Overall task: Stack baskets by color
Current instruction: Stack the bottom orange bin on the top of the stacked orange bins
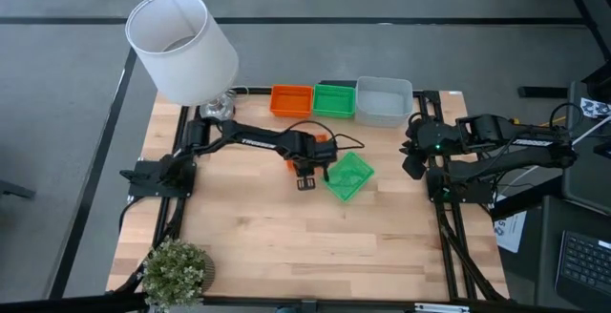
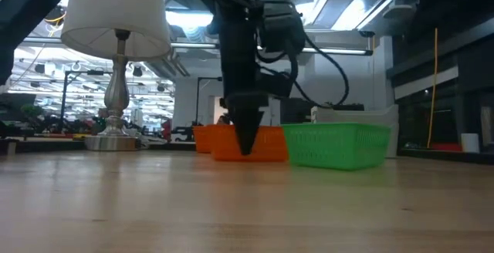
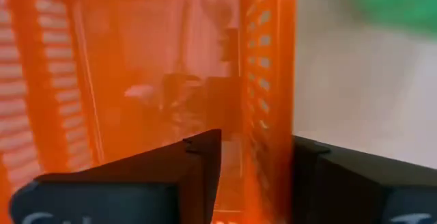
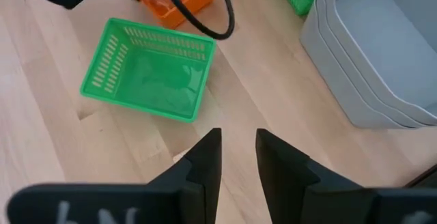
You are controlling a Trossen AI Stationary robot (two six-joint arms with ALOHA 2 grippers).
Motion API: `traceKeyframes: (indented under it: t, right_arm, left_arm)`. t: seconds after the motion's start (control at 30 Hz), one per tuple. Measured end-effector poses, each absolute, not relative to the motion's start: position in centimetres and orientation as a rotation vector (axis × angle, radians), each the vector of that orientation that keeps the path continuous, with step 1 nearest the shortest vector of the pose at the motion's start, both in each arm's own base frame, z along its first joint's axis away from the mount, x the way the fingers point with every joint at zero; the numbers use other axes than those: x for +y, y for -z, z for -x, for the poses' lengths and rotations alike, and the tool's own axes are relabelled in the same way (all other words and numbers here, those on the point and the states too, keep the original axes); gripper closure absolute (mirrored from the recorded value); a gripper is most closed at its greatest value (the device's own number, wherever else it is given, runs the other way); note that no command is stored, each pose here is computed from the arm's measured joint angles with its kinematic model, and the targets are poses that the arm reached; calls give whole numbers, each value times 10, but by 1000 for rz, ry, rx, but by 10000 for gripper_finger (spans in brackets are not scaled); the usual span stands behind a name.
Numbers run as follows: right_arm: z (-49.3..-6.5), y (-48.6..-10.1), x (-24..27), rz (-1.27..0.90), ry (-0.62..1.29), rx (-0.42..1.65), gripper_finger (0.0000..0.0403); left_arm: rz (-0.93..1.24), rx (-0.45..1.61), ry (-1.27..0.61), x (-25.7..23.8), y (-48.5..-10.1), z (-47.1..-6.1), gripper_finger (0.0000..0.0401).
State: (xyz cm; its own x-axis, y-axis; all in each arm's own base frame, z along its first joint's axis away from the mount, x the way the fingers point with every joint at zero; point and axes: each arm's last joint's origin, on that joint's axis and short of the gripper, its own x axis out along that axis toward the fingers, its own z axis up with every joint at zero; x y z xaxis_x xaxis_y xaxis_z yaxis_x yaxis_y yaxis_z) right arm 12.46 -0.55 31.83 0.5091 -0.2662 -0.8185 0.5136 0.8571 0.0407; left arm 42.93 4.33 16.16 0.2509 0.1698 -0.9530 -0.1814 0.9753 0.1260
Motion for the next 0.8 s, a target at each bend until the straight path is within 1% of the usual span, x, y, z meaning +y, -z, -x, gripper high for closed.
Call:
traceKeyframes:
  t: [0.03,0.13,0.17,0.3,0.4,0.5,0.53,0.63,0.7,0.8]
  right_arm:
    - [-125,-318,-6,-295,477,925,311]
    - [-125,-318,-6,-295,477,925,311]
    - [-125,-318,-6,-296,477,925,311]
    - [-125,-318,-6,-294,476,925,311]
    - [-125,-318,-6,-292,475,926,311]
    - [-126,-318,-6,-287,476,924,311]
    - [-126,-318,-6,-275,477,922,311]
    - [-127,-319,-7,-234,485,916,311]
    - [-127,-319,-7,-229,485,908,311]
    - [-128,-319,-7,-236,488,904,311]
  left_arm:
    - [-18,1310,-247,44,-160,-428,320]
    - [-67,1326,-262,48,-164,-426,380]
    - [-71,1342,-267,49,-169,-422,390]
    - [-107,1377,-295,50,-206,-406,399]
    - [-241,1371,-331,58,-239,-395,400]
    - [-359,1347,-347,87,-259,-389,401]
    - [-369,1350,-321,102,-261,-386,401]
    - [-368,1321,-325,147,-258,-381,401]
    - [-340,1316,-387,174,-257,-373,401]
    - [-307,1310,-442,201,-259,-361,401]
